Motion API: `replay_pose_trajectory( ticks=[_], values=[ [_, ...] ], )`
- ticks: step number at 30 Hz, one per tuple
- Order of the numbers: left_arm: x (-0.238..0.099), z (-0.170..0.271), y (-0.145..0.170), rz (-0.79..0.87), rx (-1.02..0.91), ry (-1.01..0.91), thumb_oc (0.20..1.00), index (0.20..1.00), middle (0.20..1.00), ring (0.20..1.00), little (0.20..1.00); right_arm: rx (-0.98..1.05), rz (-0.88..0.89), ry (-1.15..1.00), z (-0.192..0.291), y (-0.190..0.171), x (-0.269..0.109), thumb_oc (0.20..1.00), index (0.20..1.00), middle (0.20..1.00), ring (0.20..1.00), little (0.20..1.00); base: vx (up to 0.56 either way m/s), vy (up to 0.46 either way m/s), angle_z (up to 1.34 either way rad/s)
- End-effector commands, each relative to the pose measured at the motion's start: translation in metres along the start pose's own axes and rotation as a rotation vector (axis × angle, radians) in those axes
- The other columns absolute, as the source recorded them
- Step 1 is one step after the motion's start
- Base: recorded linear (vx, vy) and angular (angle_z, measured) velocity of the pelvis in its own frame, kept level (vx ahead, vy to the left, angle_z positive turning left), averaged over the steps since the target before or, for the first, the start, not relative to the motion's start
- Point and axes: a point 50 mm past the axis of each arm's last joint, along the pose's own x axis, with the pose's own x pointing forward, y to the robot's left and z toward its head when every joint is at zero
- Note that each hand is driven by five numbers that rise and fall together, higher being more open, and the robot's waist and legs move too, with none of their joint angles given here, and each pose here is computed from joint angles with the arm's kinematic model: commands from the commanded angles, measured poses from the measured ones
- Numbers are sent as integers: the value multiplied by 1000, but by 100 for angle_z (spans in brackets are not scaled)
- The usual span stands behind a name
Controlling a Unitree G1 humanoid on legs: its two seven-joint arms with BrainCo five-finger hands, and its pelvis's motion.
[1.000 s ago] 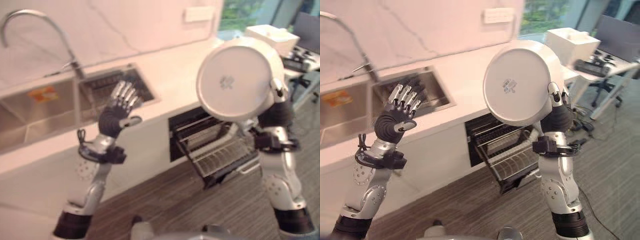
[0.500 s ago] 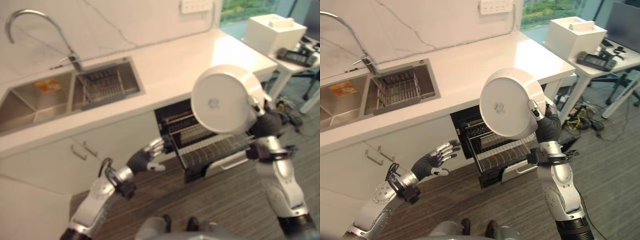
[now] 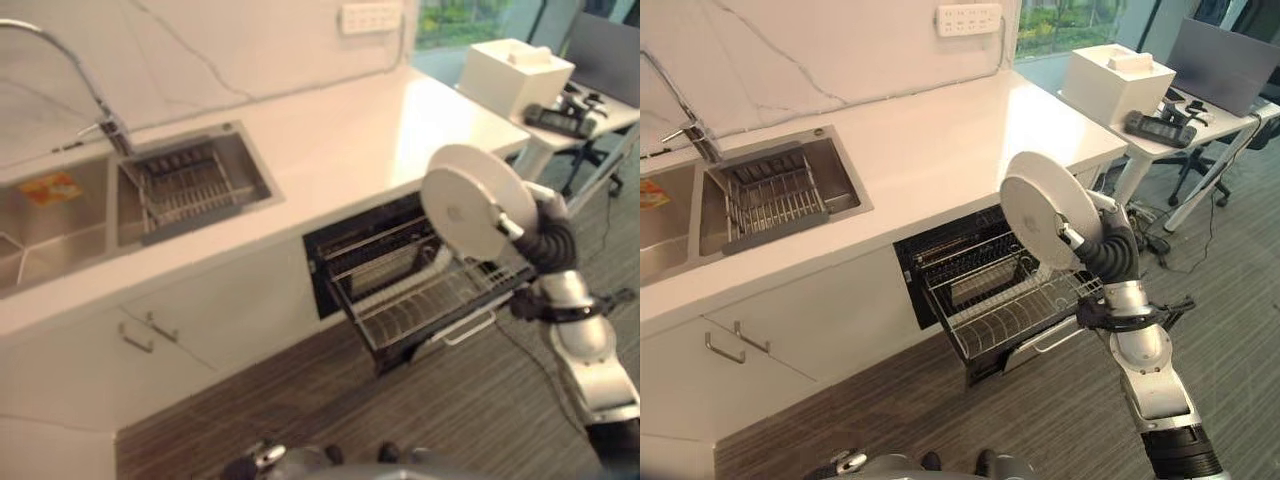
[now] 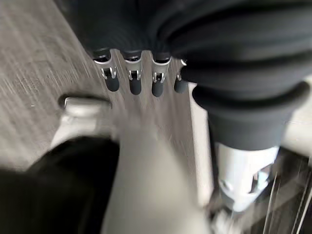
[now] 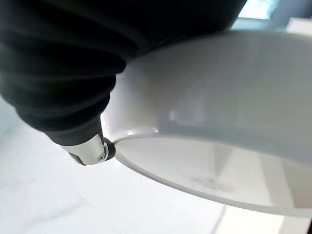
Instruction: Place the dishes in the dishwasher.
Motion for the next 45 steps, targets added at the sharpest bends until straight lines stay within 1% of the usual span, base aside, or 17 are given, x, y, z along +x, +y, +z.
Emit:
replay_pose_trajectory(
  ticks=[1,2,3,4,8,11,12,19,23,28,30,36,39,45],
  values=[
    [2,47,9,4,47,-157,1000,1000,1000,1000,1000,-229,-26,-259,31,-16,21,200,200,200,200,200,-29,-273,1],
    [3,46,9,4,43,-155,1000,1000,1000,1000,1000,-246,-19,-257,31,-17,22,200,200,200,200,200,-18,-195,-4],
    [4,40,10,25,-8,-141,1000,1000,1000,1000,1000,-375,24,-261,28,-19,26,200,200,200,200,200,10,-127,-11],
    [4,37,9,30,-39,-133,1000,1000,1000,1000,1000,-442,49,-264,26,-20,27,200,200,200,200,200,29,-157,-6],
    [1,20,12,65,-121,-96,1000,1000,1000,1000,1000,-606,164,-219,15,-25,27,200,200,200,200,200,62,-107,-4],
    [-1,13,16,90,-182,-79,1000,1000,1000,1000,1000,-676,247,-205,9,-23,28,200,200,200,200,200,70,-67,4],
    [-3,11,20,102,-192,-74,1000,1000,1000,1000,1000,-704,300,-198,5,-20,28,200,200,200,200,200,77,-41,16],
    [-6,12,26,114,-157,-75,1000,1000,1000,1000,1000,-751,438,-143,-18,-5,27,200,200,200,200,200,60,-19,14],
    [-4,24,28,113,-135,-102,1000,1000,1000,1000,1000,-781,492,-137,-31,8,29,200,200,200,200,200,-43,-26,20],
    [0,46,29,94,-98,-143,1000,1000,1000,1000,1000,-797,504,-108,-44,20,41,200,200,200,200,200,-110,-66,13],
    [2,62,29,83,-83,-182,1000,1000,1000,1000,1000,-807,498,-97,-49,25,49,200,200,200,200,200,-154,-92,3],
    [7,89,23,53,-37,-246,1000,1000,1000,1000,1000,-851,472,-47,-63,26,63,200,200,200,200,200,-93,-54,9],
    [9,103,17,35,-14,-283,1000,1000,1000,1000,1000,-894,448,-28,-67,20,73,200,200,200,200,200,-86,-42,1],
    [9,134,9,42,54,-412,1000,1000,1000,1000,1000,-1008,313,0,-67,-6,106,200,200,200,200,200,-97,-28,6]
  ],
)
